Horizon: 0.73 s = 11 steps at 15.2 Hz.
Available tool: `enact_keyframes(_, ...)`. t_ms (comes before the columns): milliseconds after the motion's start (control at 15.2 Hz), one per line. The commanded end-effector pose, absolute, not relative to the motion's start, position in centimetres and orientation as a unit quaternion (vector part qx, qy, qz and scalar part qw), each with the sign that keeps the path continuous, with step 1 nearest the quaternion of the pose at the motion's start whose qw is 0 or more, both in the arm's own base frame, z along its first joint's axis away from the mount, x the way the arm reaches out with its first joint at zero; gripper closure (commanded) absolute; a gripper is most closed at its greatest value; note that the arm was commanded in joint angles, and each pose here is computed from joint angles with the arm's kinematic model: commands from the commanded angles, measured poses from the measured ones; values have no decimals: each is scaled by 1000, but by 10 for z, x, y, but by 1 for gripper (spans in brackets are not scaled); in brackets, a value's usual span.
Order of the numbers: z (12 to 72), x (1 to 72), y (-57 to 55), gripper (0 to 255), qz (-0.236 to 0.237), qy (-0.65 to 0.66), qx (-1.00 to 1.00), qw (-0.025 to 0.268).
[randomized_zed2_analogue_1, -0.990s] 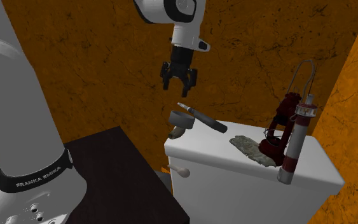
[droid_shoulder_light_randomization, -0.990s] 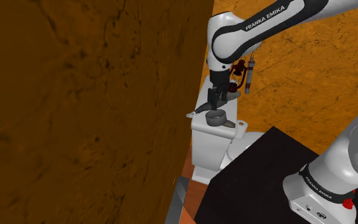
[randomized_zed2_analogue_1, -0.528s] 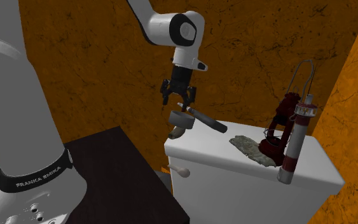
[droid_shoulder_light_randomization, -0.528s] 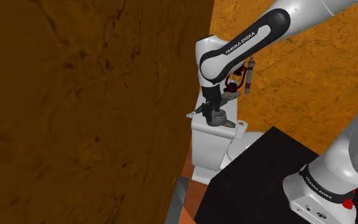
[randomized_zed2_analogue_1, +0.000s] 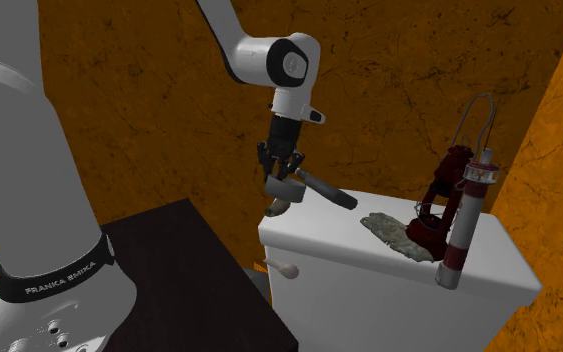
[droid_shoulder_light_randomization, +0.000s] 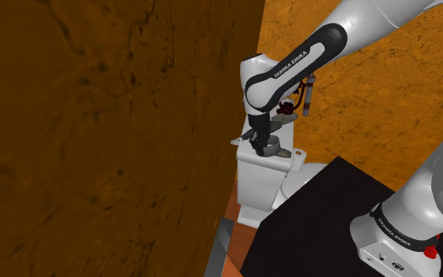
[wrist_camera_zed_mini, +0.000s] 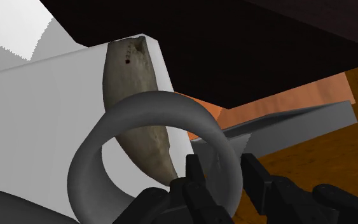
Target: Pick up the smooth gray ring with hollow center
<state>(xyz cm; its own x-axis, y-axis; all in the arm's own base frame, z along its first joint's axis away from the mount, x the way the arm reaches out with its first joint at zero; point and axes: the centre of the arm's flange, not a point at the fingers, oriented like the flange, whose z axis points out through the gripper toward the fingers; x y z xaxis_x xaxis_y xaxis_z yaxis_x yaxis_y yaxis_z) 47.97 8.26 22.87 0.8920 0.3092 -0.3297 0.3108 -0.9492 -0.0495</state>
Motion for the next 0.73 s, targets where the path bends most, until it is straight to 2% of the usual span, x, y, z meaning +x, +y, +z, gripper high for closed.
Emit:
enact_keyframes(0,228,480,82,255,-169,159,973,2)
enact_keyframes(660,244,480,83,255,-169,159,973,2)
